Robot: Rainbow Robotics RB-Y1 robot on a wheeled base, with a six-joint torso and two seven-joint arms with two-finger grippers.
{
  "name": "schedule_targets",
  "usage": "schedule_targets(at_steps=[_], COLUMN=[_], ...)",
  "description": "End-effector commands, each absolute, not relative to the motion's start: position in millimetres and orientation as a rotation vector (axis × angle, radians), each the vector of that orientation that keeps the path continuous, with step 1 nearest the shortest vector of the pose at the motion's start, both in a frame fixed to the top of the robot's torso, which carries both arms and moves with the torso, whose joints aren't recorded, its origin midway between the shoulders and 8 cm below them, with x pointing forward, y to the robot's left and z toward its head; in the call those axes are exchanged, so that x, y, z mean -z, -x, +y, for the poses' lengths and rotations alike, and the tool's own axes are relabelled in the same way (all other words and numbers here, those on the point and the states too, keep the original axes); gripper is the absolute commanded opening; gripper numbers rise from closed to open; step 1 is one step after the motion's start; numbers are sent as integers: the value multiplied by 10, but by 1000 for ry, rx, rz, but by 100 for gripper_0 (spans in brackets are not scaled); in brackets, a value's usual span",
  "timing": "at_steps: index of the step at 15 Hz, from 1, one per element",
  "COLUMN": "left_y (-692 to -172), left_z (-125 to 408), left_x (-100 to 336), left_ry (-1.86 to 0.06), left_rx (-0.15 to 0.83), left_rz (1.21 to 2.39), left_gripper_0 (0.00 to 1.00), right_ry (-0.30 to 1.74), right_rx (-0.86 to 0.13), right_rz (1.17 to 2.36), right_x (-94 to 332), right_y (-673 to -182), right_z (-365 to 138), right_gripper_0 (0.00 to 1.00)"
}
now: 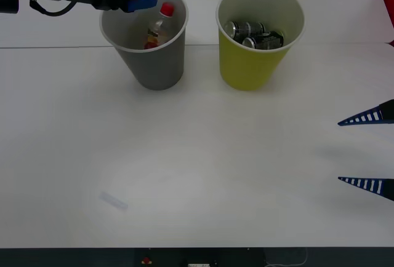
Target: Put the can into the green bin and the plastic bottle into the gray bin
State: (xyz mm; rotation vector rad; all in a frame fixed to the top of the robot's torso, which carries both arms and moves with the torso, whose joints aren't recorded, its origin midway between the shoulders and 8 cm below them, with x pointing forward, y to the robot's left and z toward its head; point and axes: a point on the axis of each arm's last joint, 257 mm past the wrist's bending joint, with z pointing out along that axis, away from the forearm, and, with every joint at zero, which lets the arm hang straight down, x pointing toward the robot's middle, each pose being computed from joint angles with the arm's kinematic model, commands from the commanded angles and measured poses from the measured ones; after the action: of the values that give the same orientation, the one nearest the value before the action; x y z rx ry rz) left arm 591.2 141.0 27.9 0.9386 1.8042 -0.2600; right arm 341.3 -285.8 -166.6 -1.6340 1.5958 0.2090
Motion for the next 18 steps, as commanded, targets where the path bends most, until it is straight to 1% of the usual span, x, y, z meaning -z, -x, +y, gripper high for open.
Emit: schedule_targets(at_steps=[1,3,5,7,9,11,14,18], left_y=[-5776,-5559,-5322,-5109,-4846,-4619,-4374,-4111], left_z=[1460,1484,1562,1627,1757,1931,2142,2380], left_x=[-289,-275,-216,-143,-23,91,341,779], left_ry=[-981,-993,-1035,-1094,-1180,-1260,-1343,-1466], left_rx=[304,380,418,437,476,492,489,431], left_rz=[1762,1727,1681,1632,1615,1596,1551,1494], left_gripper_0=[100,100,100,100,100,100,100,100], right_ry=[1634,1634,1634,1634,1634,1634,1634,1634], right_rx=[-209,-209,-209,-209,-209,-209,-209,-209], right_rz=[1596,1596,1596,1596,1596,1596,1596,1596], right_x=[1666,1666,1666,1666,1666,1666,1666,1666], right_y=[-3413,-3413,-3413,-3413,-3413,-3413,-3413,-3413], right_z=[-2858,-2858,-2858,-2858,-2858,-2858,-2858,-2858], right_gripper_0=[100,100,100,100,100,100,100,100])
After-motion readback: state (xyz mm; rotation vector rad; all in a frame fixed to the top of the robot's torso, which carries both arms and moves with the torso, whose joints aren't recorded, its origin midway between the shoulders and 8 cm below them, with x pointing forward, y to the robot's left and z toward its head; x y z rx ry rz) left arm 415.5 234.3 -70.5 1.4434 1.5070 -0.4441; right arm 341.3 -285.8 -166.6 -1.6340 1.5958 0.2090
